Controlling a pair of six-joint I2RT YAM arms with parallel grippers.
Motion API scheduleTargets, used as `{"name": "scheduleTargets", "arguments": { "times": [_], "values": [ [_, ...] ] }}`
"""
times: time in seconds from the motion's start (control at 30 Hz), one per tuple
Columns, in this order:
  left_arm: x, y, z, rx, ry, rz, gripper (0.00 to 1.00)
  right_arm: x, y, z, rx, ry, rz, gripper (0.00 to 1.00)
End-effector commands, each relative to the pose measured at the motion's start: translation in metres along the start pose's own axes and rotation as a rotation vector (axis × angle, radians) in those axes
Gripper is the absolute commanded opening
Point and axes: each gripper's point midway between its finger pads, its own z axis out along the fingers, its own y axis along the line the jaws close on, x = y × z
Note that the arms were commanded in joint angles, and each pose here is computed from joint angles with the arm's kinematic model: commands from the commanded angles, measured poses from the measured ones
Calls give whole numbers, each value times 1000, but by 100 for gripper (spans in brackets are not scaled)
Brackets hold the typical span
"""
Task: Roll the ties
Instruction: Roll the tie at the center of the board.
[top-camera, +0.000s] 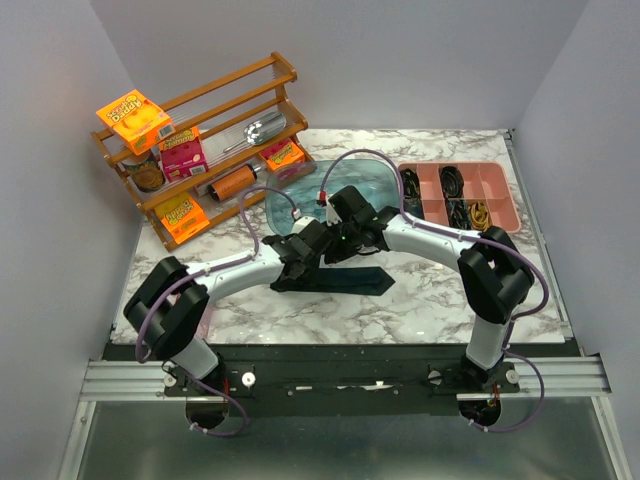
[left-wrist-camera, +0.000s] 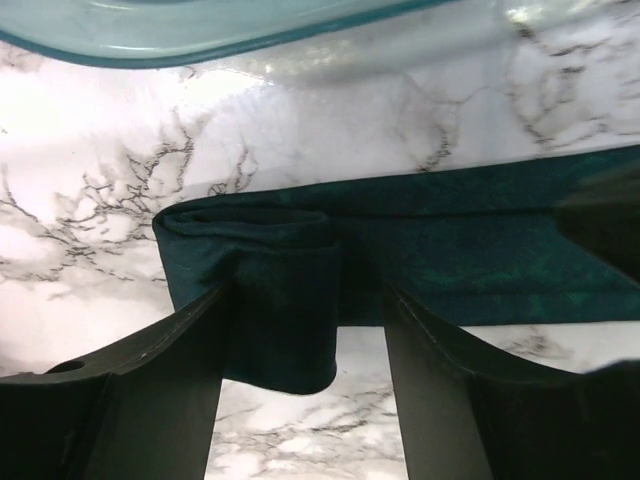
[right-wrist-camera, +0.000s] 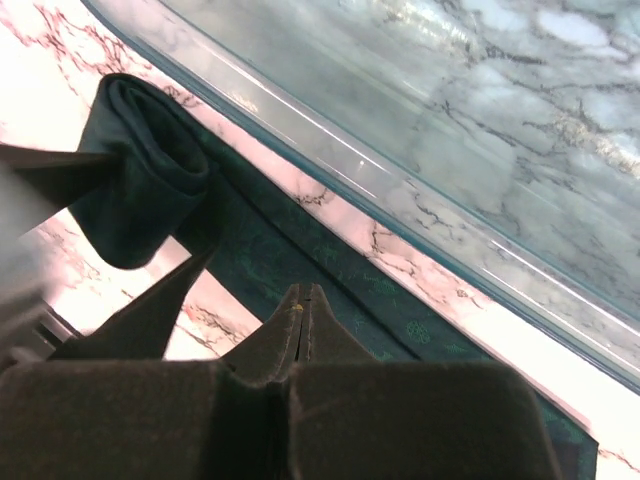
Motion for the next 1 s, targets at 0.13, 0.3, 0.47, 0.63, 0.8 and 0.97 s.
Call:
{"name": "scheduleTargets", "arguments": {
  "times": [0.13, 0.3, 0.47, 0.63, 0.8, 0.97],
  "values": [
    [-40, -6, -38, 186, -175, -152, 77, -3, 17, -2, -85, 2, -21, 0],
    [-44, 10, -47, 295, -199, -261, 83, -9, 36, -5, -145, -10, -42, 0],
    [-42, 34, -44, 407, -210, -401, 85, -15, 63, 0, -207, -8, -71, 0],
    [-37, 38, -48, 568, -206, -515, 86, -14, 88, 9, -251, 11, -99, 1],
    [-33, 53, -43, 614, -217, -592, 86, -11, 87, 26, -231, 39, -96, 1],
    [-26, 55, -38, 615, -199, -596, 86, -10, 76, 34, -173, 44, -95, 0]
  ]
}}
